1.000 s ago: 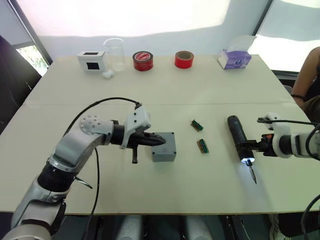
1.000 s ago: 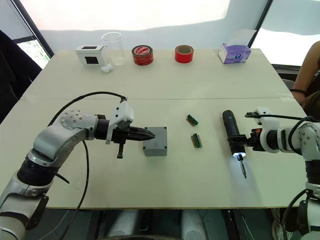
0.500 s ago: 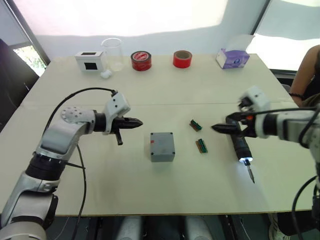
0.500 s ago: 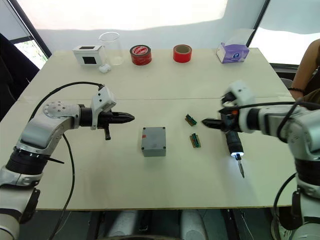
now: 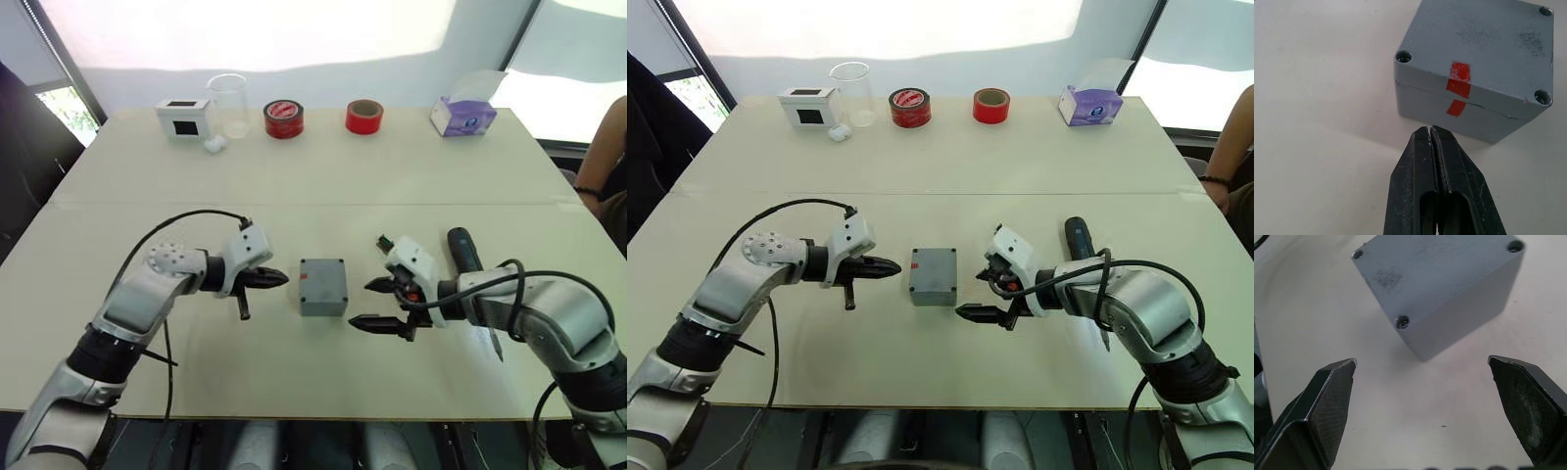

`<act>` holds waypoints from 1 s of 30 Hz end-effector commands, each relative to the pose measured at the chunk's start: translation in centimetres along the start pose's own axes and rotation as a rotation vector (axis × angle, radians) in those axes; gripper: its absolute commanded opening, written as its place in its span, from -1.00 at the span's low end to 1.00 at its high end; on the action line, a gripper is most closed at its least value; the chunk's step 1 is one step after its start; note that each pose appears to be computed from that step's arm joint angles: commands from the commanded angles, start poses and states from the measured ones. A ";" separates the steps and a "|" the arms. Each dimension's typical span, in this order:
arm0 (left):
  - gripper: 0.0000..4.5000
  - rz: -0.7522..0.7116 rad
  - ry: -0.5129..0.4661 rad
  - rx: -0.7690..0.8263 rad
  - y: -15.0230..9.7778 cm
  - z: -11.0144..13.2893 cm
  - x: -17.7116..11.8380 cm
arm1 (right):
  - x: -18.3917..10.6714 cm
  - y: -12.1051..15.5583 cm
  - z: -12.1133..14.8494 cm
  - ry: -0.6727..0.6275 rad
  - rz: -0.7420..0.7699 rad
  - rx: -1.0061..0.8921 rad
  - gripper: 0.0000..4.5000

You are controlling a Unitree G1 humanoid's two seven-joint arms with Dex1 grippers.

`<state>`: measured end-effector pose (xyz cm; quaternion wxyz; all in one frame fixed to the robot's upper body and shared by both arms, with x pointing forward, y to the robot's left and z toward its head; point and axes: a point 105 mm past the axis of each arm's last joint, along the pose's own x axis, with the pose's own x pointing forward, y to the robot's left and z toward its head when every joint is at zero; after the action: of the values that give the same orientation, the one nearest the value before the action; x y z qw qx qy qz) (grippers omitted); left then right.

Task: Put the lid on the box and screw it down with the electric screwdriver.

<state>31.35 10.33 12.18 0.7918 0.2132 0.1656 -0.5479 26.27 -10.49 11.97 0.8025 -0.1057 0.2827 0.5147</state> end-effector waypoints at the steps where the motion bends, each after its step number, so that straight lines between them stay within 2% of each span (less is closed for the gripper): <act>1: -1.00 -0.018 0.039 0.082 0.0 0.6 1.0 | 0.9 1.3 0.6 -0.026 0.061 -0.036 0.96; 6: -1.00 -0.084 0.023 0.134 -0.3 1.6 2.7 | 1.6 2.6 1.1 -0.046 0.113 -0.038 0.96; 11: -1.00 -0.051 0.039 0.211 1.3 2.3 3.7 | 1.5 4.0 1.0 -0.047 0.167 -0.030 0.96; 16: -1.00 0.008 0.103 0.261 2.9 1.7 2.9 | 0.6 3.4 1.2 -0.047 0.114 -0.056 0.96; 18: -1.00 0.014 0.096 0.263 3.0 1.6 2.3 | 0.0 3.0 1.3 -0.043 0.098 -0.072 0.96; 21: -1.00 -0.017 0.028 0.166 2.3 1.9 1.0 | -1.1 2.0 0.2 0.050 0.059 -0.173 0.96; 26: -1.00 -0.104 0.088 0.100 -0.5 -0.3 -0.7 | -0.9 -2.0 0.9 0.042 -0.056 -0.224 0.96; 30: -1.00 -0.149 0.080 0.077 -2.7 -0.9 -0.3 | 0.0 -3.2 1.4 0.040 -0.054 -0.268 0.96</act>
<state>28.95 10.83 10.01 0.7332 0.2474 0.2144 -0.5960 29.38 -11.85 12.22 0.7954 -0.2142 0.2446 0.5115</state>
